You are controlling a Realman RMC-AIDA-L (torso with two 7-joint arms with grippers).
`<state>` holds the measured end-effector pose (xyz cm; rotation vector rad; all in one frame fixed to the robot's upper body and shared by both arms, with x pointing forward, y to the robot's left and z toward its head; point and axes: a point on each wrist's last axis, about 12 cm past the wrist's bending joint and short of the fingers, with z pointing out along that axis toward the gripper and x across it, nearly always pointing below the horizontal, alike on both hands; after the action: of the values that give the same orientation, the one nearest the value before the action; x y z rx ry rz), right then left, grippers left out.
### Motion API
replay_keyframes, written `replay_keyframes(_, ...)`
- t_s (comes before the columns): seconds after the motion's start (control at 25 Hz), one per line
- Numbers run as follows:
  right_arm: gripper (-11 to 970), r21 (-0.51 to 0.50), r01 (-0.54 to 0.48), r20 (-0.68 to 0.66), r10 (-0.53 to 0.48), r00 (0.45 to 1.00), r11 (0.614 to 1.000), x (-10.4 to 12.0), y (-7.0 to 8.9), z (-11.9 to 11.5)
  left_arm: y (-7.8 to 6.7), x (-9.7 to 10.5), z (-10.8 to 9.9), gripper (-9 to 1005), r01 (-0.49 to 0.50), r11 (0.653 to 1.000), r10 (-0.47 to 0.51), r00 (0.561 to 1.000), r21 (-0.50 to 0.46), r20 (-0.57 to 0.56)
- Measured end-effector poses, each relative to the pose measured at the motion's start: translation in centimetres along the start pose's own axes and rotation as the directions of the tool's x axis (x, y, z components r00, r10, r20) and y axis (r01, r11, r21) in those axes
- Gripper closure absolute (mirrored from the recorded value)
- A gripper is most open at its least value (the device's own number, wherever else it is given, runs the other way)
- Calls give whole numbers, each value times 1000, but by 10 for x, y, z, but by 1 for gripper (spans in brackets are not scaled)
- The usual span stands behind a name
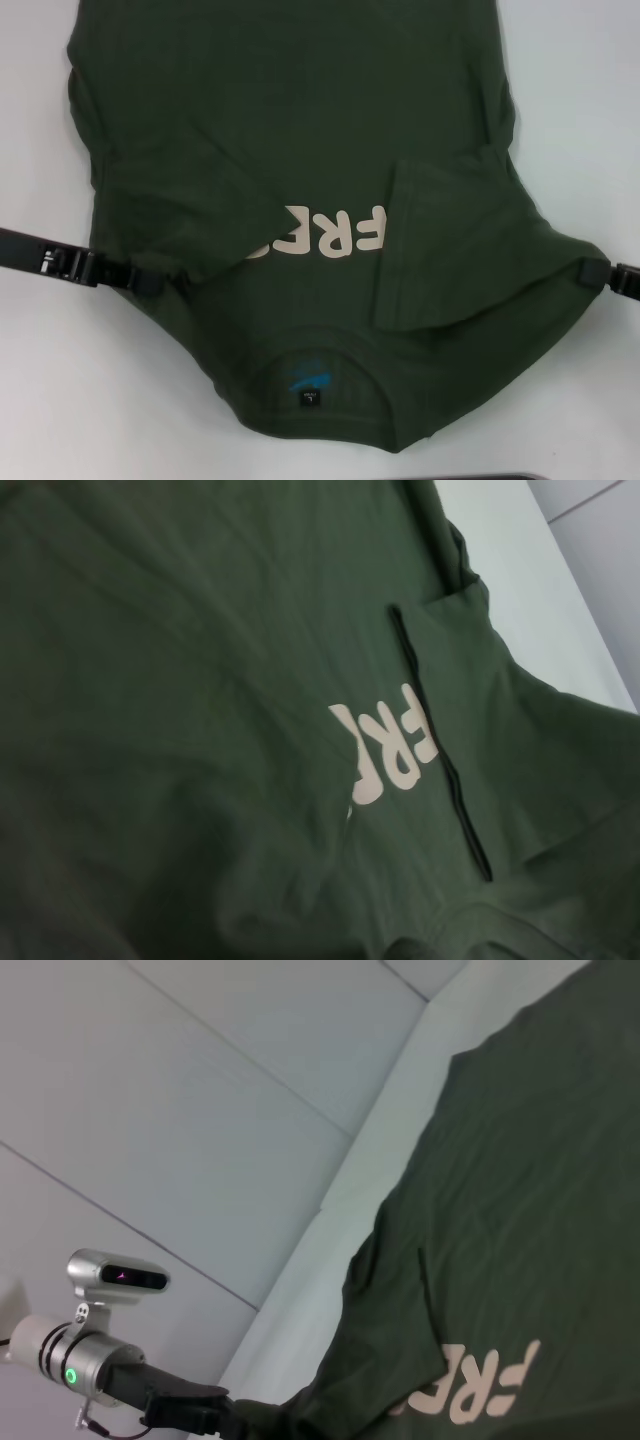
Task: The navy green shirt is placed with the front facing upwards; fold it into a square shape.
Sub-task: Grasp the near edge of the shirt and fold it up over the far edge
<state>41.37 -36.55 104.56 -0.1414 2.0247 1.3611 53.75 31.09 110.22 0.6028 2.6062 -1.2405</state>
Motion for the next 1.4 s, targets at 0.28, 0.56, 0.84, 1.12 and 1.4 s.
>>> replay_keyframes(0.28, 957, 18, 7, 0, -7, 1000, 1000, -11, -3, -1, 0, -5, 1, 931, -8, 1000, 8, 1000, -11, 1)
replay_keyframes(0.56, 957, 45, -7, 9, 7, 1000, 999, -8, -5, -5, 1, -2, 3, 931, -2, 1000, 2, 1000, -22, -9)
replay_keyframes(0.84, 957, 74, -28, -14, 29, 999, 997, -2, -8, -7, 6, 7, 2, 931, 18, 999, -18, 1000, -31, -11)
replay_keyframes(1.12, 958, 76, -56, -47, 59, 997, 996, 3, -8, -7, 14, 24, -7, 930, 55, 997, -55, 998, -51, -6)
replay_keyframes(1.4, 958, 88, -99, -66, 105, 992, 991, 6, -6, -19, 14, 36, -8, 930, 57, 998, -58, 998, -34, -37)
